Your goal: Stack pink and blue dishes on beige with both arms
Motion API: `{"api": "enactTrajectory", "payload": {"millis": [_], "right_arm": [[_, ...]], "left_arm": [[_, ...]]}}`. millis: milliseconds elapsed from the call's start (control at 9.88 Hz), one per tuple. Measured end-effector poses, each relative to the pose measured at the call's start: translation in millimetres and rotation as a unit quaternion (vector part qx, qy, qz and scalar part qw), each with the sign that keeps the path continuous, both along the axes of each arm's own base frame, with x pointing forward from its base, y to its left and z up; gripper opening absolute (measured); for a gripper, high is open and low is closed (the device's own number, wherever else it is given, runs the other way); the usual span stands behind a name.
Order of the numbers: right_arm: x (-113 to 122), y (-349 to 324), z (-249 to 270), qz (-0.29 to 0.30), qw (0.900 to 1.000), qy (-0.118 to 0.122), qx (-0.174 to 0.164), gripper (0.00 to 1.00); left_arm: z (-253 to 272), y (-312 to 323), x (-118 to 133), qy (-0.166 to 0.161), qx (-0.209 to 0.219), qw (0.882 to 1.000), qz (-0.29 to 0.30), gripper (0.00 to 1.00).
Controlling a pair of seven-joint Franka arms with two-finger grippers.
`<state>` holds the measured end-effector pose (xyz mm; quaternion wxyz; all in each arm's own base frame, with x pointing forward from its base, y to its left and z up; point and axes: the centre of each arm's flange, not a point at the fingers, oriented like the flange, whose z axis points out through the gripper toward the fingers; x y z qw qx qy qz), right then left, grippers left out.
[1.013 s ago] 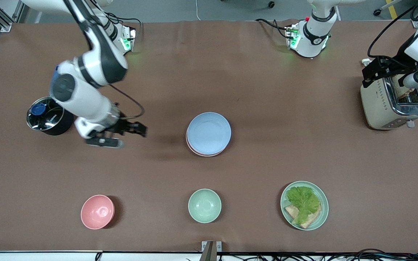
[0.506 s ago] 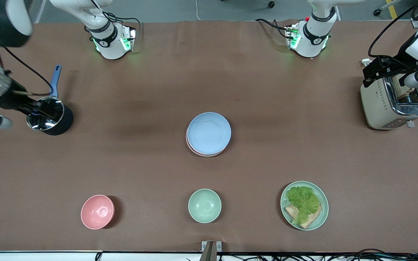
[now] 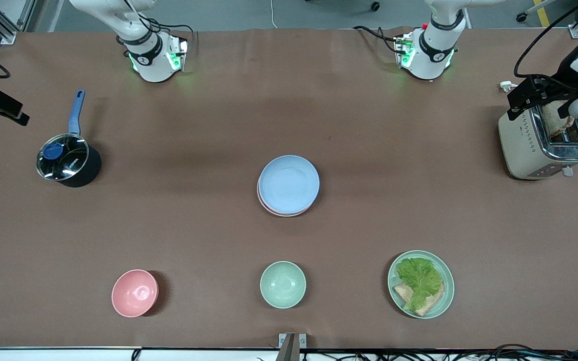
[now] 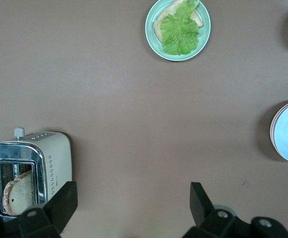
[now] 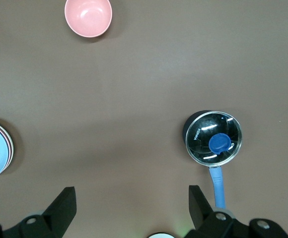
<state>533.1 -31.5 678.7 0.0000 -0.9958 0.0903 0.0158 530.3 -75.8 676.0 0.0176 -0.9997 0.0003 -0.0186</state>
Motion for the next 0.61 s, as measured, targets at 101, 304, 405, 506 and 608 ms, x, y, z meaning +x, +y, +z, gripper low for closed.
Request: {"api": "enactTrajectory", "payload": {"millis": [101, 304, 405, 506, 608], "right_arm": [[1, -4, 0, -0.002, 1.0, -0.003, 0.0, 1.0], [6, -3, -5, -0.001, 1.0, -0.002, 0.0, 1.0], [9, -3, -10, -0.001, 1.0, 0.0, 0.0, 1.0], [11, -4, -14, -0.002, 1.0, 0.001, 0.0, 1.0], [13, -4, -17, -0.002, 1.0, 0.005, 0.0, 1.0]], "left_arm": [[0, 0, 0, 0.0, 0.0, 1.0, 0.0, 1.0], [-1, 0, 1, 0.001, 0.0, 1.0, 0.0, 1.0], [-1, 0, 1, 0.001, 0.0, 1.0, 0.0, 1.0], [-2, -1, 1, 0.001, 0.0, 1.0, -0.001, 1.0], [-1, -2, 1, 0.001, 0.0, 1.0, -0.002, 1.0]]}}
